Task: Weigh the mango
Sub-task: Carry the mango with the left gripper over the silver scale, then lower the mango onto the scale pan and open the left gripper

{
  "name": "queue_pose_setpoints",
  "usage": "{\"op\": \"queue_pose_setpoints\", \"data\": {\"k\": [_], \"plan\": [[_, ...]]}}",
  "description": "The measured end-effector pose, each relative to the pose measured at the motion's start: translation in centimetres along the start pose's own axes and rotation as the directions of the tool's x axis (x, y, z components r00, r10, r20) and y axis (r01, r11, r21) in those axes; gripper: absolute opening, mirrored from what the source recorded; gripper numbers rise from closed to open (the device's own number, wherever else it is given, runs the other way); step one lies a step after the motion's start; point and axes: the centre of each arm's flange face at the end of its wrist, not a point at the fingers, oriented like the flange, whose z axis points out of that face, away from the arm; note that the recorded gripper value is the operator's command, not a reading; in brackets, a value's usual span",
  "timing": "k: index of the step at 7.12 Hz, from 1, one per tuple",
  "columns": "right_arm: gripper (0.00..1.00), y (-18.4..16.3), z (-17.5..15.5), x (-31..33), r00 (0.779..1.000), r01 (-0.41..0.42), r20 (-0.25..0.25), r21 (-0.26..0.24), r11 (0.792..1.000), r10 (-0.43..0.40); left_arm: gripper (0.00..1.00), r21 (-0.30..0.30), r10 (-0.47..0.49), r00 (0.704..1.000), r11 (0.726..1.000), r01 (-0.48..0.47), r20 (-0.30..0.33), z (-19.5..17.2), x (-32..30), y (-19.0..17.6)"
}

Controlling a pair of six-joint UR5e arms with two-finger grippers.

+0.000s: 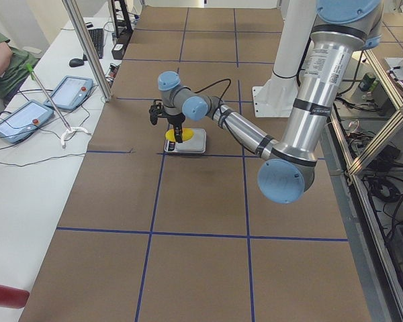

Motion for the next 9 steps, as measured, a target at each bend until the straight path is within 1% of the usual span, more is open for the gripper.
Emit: {"op": "queue_pose_setpoints", "data": {"k": [1,2,3,4,5,7,8,9], "plan": [[1.00,0.0,0.0,0.0,1.000,0.000,0.000,0.000,1.000,0.000,0.00,-0.012,0.002,1.000,1.000,-0.002,-0.003,3.1,1.8,0.6],[1.00,0.0,0.0,0.0,1.000,0.000,0.000,0.000,1.000,0.000,0.00,-0.011,0.011,1.000,1.000,-0.011,-0.005,5.3,2.9,1.2],[1.00,0.0,0.0,0.0,1.000,0.000,0.000,0.000,1.000,0.000,0.27,-0.008,0.020,1.000,1.000,-0.020,-0.009,6.3,3.4,1.6],[1.00,0.0,0.0,0.0,1.000,0.000,0.000,0.000,1.000,0.000,0.98,-0.006,0.027,1.000,1.000,-0.027,-0.011,6.8,3.7,1.7],[1.00,0.0,0.0,0.0,1.000,0.000,0.000,0.000,1.000,0.000,1.00,-0.004,0.035,0.999,0.999,-0.035,-0.015,7.1,3.7,1.6],[1.00,0.0,0.0,0.0,1.000,0.000,0.000,0.000,1.000,0.000,1.00,0.010,0.053,0.998,0.999,-0.052,-0.030,7.1,3.8,1.5],[1.00,0.0,0.0,0.0,1.000,0.000,0.000,0.000,1.000,0.000,1.00,0.028,0.054,0.998,0.998,-0.053,-0.037,6.0,3.4,1.1],[1.00,0.0,0.0,0.0,1.000,0.000,0.000,0.000,1.000,0.000,1.00,0.063,0.059,0.997,0.996,-0.056,-0.043,3.4,2.6,0.0]]}}
